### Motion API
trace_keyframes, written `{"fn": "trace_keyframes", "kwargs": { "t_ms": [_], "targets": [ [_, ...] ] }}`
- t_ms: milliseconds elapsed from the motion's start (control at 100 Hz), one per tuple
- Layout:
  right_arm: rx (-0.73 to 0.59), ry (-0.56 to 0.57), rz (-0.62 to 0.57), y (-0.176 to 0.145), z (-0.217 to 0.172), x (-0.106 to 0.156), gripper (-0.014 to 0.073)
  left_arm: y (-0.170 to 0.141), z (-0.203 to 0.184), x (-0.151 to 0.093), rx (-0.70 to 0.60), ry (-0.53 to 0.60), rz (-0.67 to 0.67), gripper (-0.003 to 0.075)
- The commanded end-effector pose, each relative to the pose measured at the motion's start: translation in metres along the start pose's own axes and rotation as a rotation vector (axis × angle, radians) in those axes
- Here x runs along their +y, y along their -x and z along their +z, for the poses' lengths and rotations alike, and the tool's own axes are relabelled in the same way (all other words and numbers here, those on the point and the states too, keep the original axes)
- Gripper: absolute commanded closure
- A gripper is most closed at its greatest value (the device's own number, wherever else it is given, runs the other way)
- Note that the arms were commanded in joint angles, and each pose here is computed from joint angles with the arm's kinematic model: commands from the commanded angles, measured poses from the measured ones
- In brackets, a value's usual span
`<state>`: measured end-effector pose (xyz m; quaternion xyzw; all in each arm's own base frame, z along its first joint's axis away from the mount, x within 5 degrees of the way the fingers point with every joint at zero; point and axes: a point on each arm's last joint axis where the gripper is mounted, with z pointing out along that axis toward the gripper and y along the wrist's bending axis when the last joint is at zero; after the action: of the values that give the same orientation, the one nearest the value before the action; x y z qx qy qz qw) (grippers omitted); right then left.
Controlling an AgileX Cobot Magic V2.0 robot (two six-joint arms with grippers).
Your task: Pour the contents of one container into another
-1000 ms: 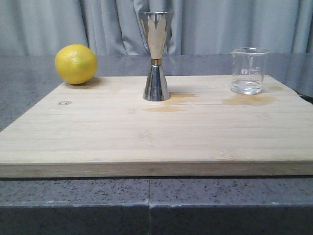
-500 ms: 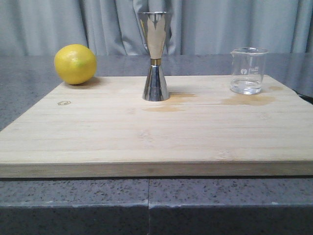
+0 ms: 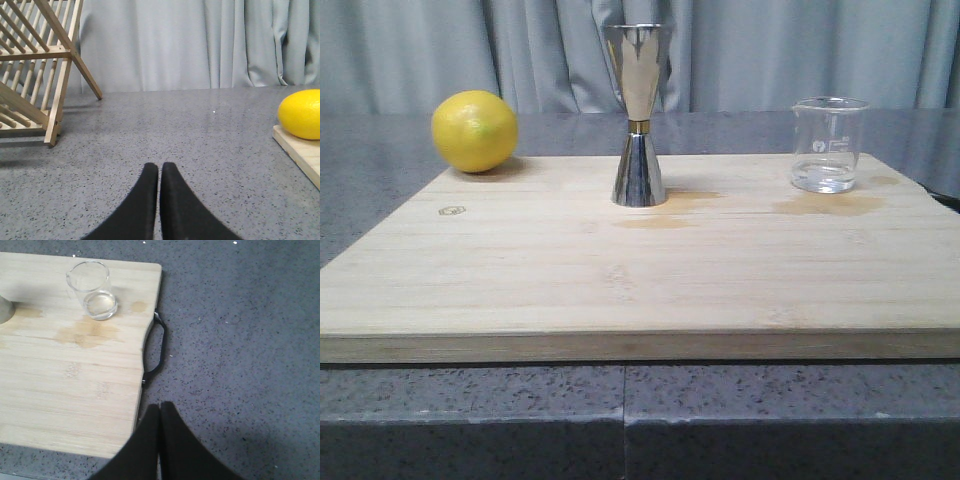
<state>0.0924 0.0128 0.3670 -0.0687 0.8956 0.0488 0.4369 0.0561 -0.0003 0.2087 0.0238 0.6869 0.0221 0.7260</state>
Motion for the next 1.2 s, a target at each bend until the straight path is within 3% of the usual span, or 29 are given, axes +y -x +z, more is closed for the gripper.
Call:
{"fn": "trace_keyframes", "kwargs": {
  "t_ms": [0,230,450,610,830,1190],
  "targets": [
    [-0.087,-0.015,0.001,0.011,-0.005,-0.001,0.0667,-0.001,-0.001,0.001,-0.073,0.012,-0.019,0.0739],
    [-0.192,-0.043,-0.007,-0.007,-0.009,0.000,0.0667,-0.001,-0.001,0.001,-0.073,0.012,-0.019,0.0739],
    [-0.556,-0.126,-0.005,-0.059,-0.004,-0.002,0.0667,-0.001,-0.001,0.001,-0.073,0.012,-0.019,0.0739],
    [-0.710,-0.167,0.008,-0.106,0.024,-0.005,0.0667,-0.001,-0.001,0.001,-0.073,0.012,-0.019,0.0739],
    [-0.736,-0.202,0.036,-0.152,0.069,-0.013,0.0667,-0.001,-0.001,0.001,-0.073,0.012,-0.019,0.0739],
    [-0.727,-0.196,0.038,-0.152,0.068,-0.012,0.0667,-0.001,-0.001,0.001,-0.073,0.012,-0.019,0.0739]
  ]
}}
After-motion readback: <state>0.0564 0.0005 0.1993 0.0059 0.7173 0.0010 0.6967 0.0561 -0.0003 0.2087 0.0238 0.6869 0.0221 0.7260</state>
